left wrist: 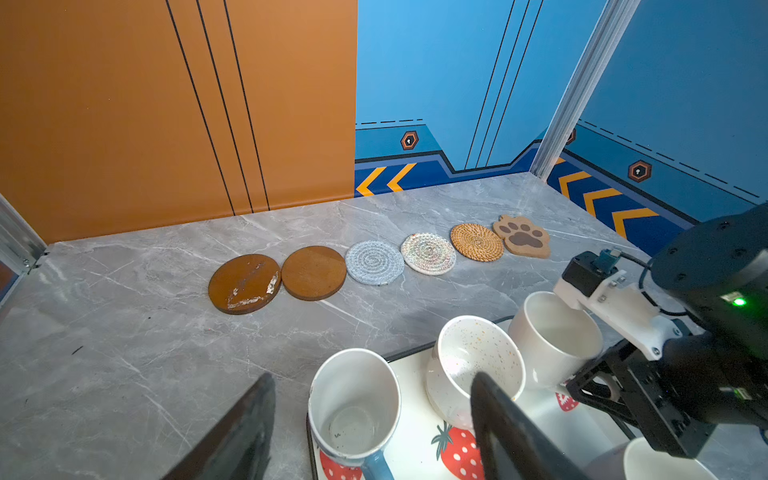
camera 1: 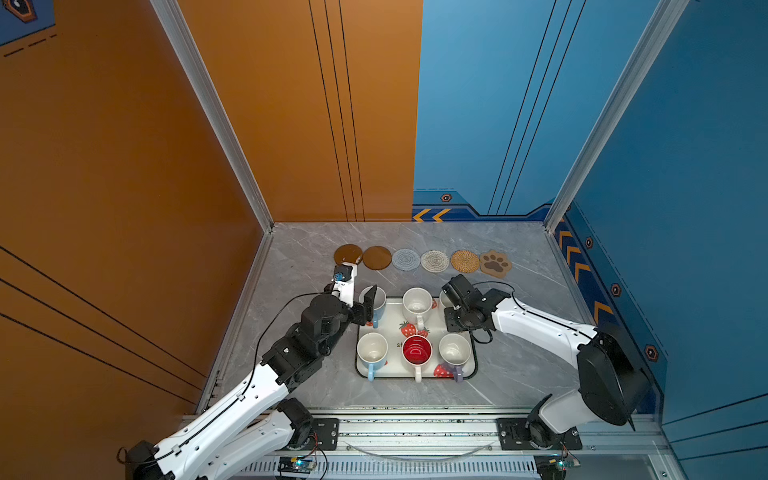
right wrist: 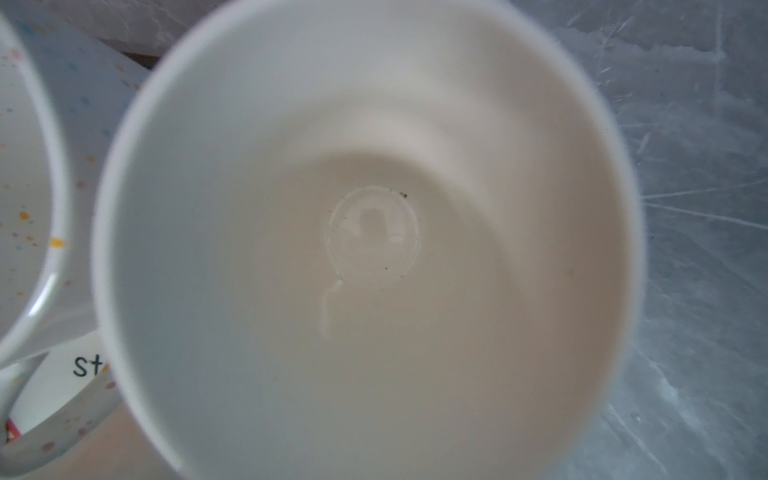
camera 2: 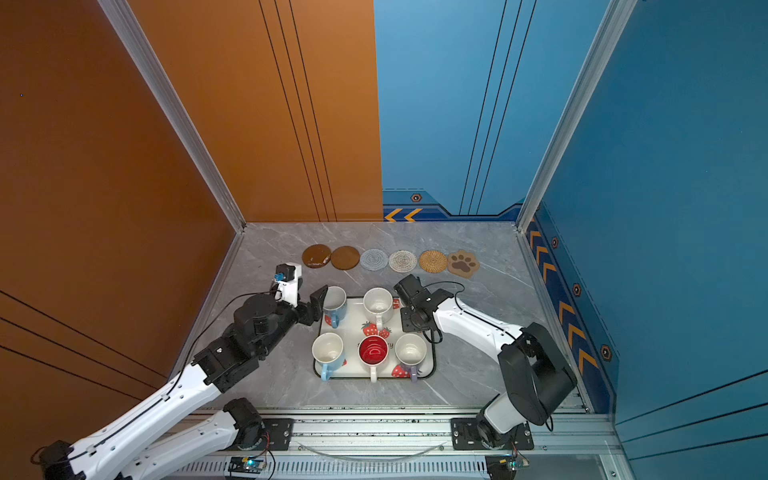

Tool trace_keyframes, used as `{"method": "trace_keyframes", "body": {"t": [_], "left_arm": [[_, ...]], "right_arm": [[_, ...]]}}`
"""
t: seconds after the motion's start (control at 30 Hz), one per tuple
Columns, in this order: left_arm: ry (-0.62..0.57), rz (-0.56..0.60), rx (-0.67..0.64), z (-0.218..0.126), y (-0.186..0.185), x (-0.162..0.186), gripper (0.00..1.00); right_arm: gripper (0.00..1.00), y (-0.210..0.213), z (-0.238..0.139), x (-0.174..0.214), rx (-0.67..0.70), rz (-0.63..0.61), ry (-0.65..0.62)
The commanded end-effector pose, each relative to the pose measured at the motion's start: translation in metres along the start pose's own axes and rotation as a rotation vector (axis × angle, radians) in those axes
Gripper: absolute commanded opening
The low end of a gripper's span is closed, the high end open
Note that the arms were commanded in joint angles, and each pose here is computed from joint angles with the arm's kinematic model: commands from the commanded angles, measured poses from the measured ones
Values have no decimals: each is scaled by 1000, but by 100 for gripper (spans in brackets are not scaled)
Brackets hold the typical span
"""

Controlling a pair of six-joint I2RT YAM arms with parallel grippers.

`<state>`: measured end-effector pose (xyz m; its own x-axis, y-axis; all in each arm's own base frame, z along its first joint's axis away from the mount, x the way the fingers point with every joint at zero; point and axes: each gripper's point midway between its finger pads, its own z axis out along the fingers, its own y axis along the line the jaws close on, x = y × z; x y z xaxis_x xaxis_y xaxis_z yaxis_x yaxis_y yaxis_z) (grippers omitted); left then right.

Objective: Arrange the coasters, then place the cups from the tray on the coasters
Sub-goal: 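Lift the white mug with the right gripper and carry it toward the cork paw coaster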

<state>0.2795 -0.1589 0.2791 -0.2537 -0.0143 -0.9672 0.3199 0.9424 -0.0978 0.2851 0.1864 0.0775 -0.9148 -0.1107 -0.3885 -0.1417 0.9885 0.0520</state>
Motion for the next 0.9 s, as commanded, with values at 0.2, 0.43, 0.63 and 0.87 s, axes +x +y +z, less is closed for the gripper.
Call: {"method": "trace_keyframes", "body": {"t": [0.2,0.43,0.63,0.87], "left_arm": [[6,-14,7,3,2,5,74],[6,-15,4,3,3,6,74],[8,-16,0,3,4,7,74],[10,-17,-4,2,6,8,74]], "right_arm": [[0,-3,-37,-27,18,-16,-118],[0,-7,-49,-33,33,-25,-138],[0,-11,-61,-43,23,-11,-157],[0,-28,-79,-67,47,8,-208]]}}
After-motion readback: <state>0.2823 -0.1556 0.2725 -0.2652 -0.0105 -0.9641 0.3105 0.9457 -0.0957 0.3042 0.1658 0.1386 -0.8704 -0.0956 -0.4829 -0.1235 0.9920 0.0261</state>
